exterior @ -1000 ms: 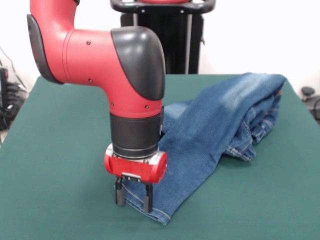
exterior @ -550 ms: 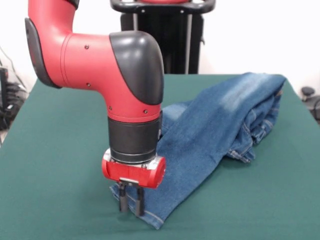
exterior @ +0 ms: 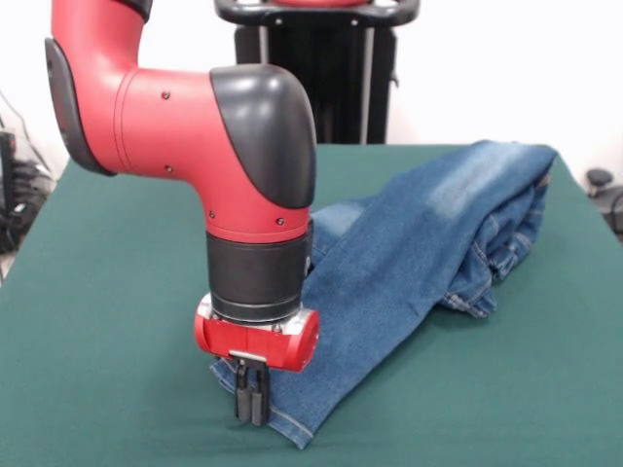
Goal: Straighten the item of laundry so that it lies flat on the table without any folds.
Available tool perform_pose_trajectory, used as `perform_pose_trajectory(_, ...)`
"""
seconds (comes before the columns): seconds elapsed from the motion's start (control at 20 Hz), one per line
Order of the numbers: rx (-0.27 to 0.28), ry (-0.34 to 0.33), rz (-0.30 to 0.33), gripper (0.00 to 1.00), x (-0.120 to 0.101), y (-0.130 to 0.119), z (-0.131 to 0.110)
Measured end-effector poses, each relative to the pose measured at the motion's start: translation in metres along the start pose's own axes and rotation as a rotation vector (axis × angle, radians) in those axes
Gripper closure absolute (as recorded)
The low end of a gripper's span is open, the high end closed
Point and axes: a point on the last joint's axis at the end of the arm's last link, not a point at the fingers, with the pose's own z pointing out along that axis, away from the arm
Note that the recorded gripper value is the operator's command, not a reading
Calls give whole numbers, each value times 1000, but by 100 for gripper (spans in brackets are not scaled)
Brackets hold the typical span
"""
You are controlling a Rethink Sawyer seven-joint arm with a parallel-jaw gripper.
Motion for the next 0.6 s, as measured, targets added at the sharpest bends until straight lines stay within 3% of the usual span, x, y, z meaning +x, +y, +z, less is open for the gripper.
perform_pose_trajectory(0.6,1,1,-2,100,1,0,-1)
